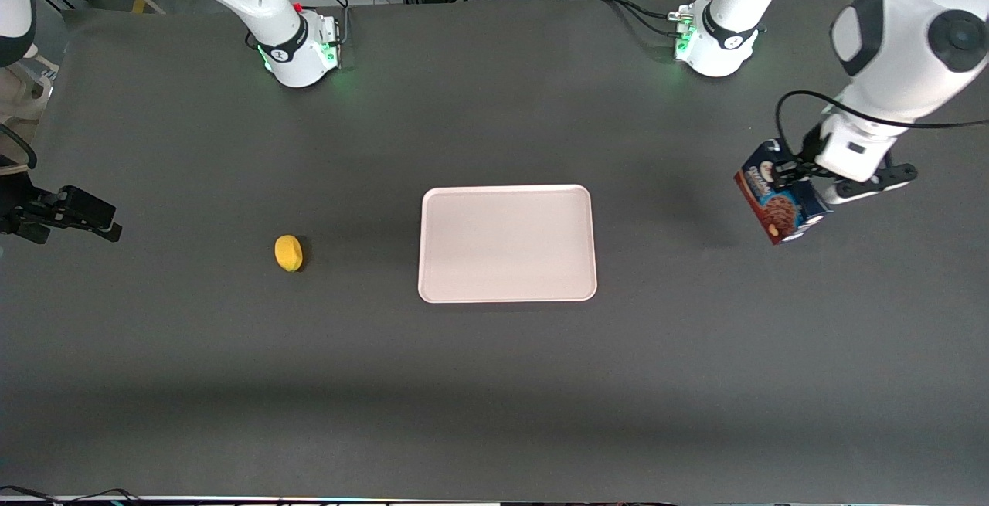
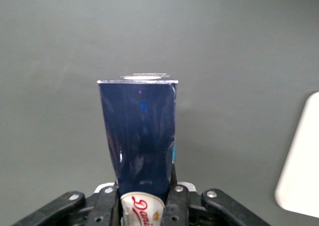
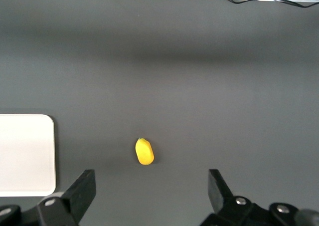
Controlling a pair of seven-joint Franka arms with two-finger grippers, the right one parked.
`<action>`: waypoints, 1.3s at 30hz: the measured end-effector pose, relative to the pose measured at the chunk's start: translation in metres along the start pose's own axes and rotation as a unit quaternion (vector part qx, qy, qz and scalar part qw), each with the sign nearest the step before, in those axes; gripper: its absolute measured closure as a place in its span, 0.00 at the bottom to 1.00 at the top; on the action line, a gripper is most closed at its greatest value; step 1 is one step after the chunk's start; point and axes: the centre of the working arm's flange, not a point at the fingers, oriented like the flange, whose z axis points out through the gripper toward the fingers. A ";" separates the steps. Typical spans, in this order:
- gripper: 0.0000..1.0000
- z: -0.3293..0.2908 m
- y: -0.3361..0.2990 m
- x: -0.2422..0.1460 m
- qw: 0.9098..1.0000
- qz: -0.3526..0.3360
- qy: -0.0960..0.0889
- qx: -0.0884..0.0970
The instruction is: Place cookie box on tray
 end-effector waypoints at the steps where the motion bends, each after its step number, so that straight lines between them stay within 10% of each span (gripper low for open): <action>1: 0.68 -0.005 0.013 -0.002 1.000 0.003 0.004 0.000; 15: 0.70 -0.052 0.161 -0.056 0.998 0.054 0.038 -0.006; 26: 0.69 -0.006 0.252 -0.082 0.997 0.058 0.011 -0.040; 39: 0.67 0.072 0.317 -0.080 0.996 0.090 -0.007 -0.016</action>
